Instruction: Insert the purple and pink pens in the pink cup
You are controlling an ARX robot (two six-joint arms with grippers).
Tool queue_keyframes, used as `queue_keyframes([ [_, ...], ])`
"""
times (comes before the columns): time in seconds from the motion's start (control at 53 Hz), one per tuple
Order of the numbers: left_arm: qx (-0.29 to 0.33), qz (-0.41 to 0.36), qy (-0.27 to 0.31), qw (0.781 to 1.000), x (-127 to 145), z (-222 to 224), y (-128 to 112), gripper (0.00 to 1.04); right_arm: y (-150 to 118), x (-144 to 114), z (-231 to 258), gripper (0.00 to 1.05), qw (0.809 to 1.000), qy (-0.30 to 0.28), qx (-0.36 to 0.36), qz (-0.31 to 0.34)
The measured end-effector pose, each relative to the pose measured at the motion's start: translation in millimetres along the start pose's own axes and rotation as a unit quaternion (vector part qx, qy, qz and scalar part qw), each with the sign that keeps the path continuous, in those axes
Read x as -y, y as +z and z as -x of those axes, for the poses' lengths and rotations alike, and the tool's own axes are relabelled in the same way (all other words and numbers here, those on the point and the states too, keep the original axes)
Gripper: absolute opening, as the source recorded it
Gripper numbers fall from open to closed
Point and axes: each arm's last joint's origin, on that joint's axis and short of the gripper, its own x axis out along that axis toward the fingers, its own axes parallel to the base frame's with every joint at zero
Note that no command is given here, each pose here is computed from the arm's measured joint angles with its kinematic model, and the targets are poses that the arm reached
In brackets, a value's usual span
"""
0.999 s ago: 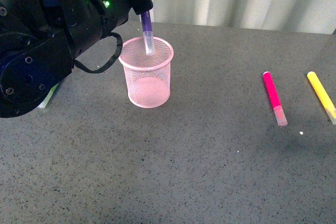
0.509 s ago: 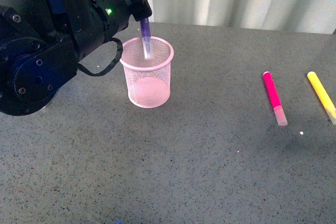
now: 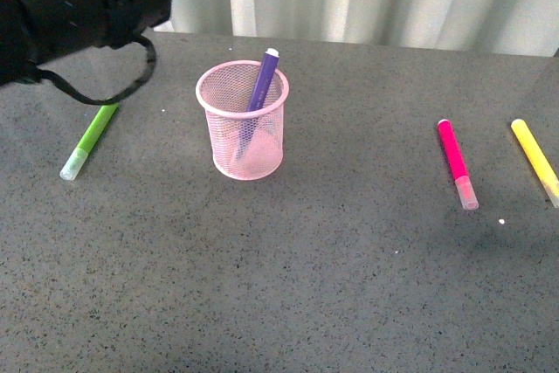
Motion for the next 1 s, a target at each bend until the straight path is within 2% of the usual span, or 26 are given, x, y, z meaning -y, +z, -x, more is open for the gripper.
queue_keyframes([
  [0.019,-0.013,-0.008,0.007,1.000,0,7,7,0.99,0,0,0,0.98,1.000,0.000,0.000,0.000],
  [0.038,-0.029,-0.015,0.014,0.999,0,15,13,1.00,0,0,0,0.98,1.000,0.000,0.000,0.000],
  [0.151,-0.110,-0.067,0.071,0.989,-1,68,37,0.98,0,0,0,0.98,1.000,0.000,0.000,0.000],
  [0.245,-0.104,-0.081,0.070,0.989,3,80,47,0.98,0,0,0,0.98,1.000,0.000,0.000,0.000],
  [0.339,-0.099,-0.091,0.074,0.988,3,80,48,0.98,0,0,0,0.98,1.000,0.000,0.000,0.000],
  [0.396,-0.040,-0.129,0.105,0.985,-1,82,43,0.89,0,0,0,0.98,1.000,0.000,0.000,0.000],
  [0.471,0.057,-0.185,0.126,0.973,-13,107,34,0.70,0,0,0,0.98,1.000,-0.001,0.000,0.000],
  [0.509,0.080,-0.194,0.126,0.970,-16,119,36,0.61,0,0,0,0.98,1.000,0.000,0.000,0.000],
  [0.584,0.094,-0.202,0.128,0.966,-20,138,38,0.46,0,0,0,0.98,1.000,0.000,0.000,0.000],
  [0.829,0.085,-0.211,0.126,0.966,-32,177,26,0.05,0,0,0,0.98,1.000,0.000,0.000,0.000],
  [0.999,0.084,-0.213,0.133,0.964,-37,201,20,0.04,0,0,0,0.98,1.000,0.000,0.000,0.000],
])
